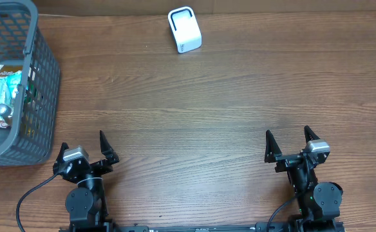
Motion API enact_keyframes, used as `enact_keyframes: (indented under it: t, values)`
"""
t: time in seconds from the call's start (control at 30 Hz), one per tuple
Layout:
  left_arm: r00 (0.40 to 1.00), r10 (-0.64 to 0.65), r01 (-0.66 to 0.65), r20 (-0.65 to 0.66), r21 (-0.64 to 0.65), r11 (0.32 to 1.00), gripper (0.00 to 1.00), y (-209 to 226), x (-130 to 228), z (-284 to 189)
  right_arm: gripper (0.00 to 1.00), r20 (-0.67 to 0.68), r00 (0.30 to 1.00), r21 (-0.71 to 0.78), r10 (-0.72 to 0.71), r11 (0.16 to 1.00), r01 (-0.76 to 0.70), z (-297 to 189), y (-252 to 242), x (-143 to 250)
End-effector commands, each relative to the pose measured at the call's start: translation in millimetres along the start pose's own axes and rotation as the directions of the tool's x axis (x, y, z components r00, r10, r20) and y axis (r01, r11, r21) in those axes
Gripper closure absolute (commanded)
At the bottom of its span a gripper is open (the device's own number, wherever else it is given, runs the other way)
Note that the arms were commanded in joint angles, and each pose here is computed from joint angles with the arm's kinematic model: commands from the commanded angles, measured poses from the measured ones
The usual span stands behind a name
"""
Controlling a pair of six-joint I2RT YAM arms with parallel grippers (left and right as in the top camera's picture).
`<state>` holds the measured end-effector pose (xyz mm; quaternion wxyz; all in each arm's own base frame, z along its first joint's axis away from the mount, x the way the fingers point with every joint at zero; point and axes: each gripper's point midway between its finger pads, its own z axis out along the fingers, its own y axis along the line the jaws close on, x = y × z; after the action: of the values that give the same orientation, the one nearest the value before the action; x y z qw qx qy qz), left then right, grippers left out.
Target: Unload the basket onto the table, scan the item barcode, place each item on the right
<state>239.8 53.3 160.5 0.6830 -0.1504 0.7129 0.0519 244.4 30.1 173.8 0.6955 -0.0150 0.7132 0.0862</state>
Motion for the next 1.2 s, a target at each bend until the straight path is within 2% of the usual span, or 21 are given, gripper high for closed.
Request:
enact_keyframes:
  t: [0.0,0.5,0.6,0.9,1.17]
  values:
    - [1.000,0.019,-0.019,0.001,0.004,1.000,0.00,-1,1,0,0.00,-0.001,1.000,-0.002,0.007,1.000,-0.007,0,0,3]
    - [1.000,-0.003,0.004,-0.017,0.073,0.997,0.00,-13,4,-1,0.00,-0.001,1.000,-0.002,0.007,1.000,-0.007,0,0,3]
    - [0.999,-0.037,0.041,-0.033,0.137,0.990,0.00,-24,6,-2,0.00,-0.001,1.000,-0.002,0.007,1.000,-0.007,0,0,3]
    - [0.998,-0.032,0.047,-0.062,0.260,0.964,0.00,-45,10,-6,0.00,-0.001,1.000,-0.002,0.007,1.000,-0.007,0,0,3]
    - [0.998,-0.031,0.049,-0.051,0.395,0.917,0.00,-70,-8,-19,0.00,-0.001,1.000,-0.002,0.007,1.000,-0.007,0,0,3]
